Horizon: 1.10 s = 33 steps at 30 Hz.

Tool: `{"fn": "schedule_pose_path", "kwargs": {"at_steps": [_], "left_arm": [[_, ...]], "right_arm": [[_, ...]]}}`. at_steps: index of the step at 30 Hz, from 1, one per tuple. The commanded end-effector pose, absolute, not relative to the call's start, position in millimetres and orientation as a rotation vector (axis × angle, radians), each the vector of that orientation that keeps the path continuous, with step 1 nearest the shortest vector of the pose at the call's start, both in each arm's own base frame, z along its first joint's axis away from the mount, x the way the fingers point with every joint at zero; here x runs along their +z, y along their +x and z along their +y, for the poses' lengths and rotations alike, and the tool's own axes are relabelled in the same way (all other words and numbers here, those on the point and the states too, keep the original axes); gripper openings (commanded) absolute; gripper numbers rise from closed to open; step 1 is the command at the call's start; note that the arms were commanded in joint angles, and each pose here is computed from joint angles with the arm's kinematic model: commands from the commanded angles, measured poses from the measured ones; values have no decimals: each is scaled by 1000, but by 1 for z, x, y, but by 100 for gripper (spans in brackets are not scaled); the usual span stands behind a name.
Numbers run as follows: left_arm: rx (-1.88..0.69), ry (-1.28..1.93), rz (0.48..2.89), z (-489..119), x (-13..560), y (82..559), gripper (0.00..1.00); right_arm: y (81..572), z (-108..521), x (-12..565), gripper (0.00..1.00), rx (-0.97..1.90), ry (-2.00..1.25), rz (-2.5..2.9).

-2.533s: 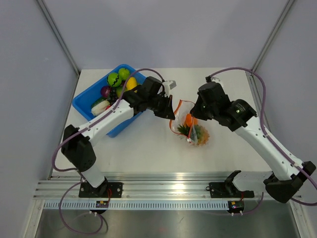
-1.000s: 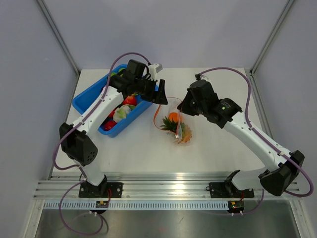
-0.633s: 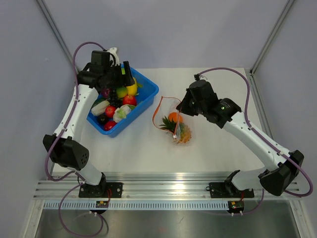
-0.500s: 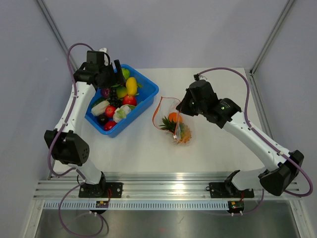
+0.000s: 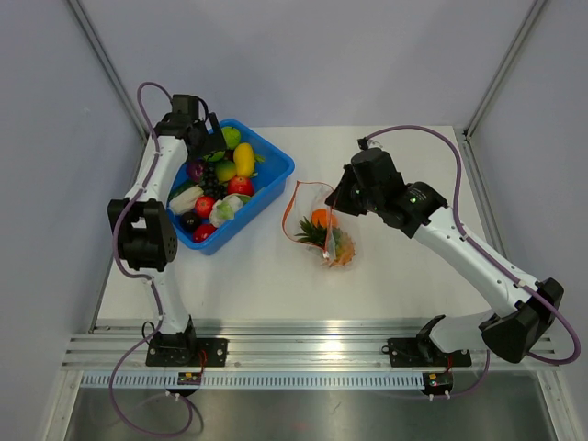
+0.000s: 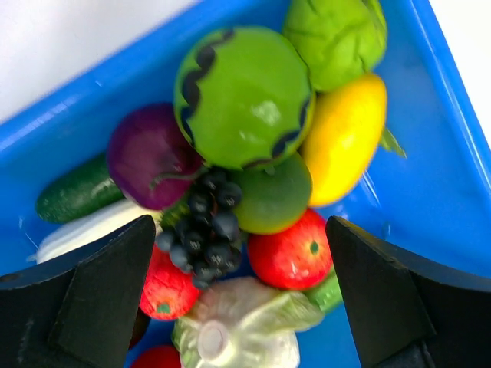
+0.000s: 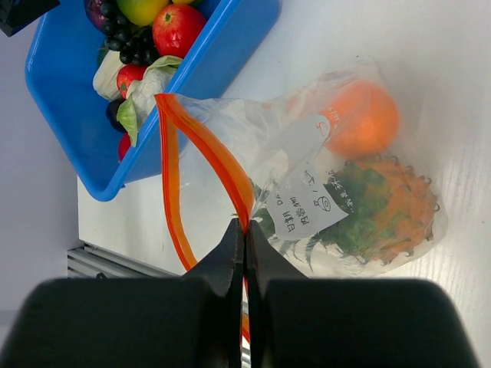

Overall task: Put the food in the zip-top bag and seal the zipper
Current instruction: Pick up the fake fruit from the bin.

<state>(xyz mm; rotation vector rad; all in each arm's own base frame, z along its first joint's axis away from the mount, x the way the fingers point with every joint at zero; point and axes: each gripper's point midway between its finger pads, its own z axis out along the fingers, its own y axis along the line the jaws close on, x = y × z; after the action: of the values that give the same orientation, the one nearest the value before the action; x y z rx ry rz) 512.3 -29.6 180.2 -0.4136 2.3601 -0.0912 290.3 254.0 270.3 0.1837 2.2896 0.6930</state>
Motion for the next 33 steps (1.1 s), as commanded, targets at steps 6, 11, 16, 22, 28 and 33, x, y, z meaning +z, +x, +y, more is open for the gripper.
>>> {"fn": "schedule_pose_path", "kwargs": {"at_steps": [6, 11, 16, 22, 28, 33], "left_arm": [[-55, -423, 2230, -11, 197, 562, 96], [-76, -409, 2234, -14, 187, 574, 98], [-73, -399, 2240, -14, 178, 581, 98], [-84, -381, 2245, -15, 164, 590, 97], [-117, -366, 2242, -20, 163, 590, 83], [-145, -353, 2212, -24, 178, 581, 70]], "right_arm": [[294, 267, 281, 0, 760, 158, 2245], [295, 266, 280, 0, 753, 157, 2252], [296, 267, 278, 0, 747, 157, 2259], [297, 269, 276, 0, 746, 159, 2266], [297, 267, 274, 0, 734, 167, 2272], [295, 265, 275, 0, 732, 177, 2272]]}}
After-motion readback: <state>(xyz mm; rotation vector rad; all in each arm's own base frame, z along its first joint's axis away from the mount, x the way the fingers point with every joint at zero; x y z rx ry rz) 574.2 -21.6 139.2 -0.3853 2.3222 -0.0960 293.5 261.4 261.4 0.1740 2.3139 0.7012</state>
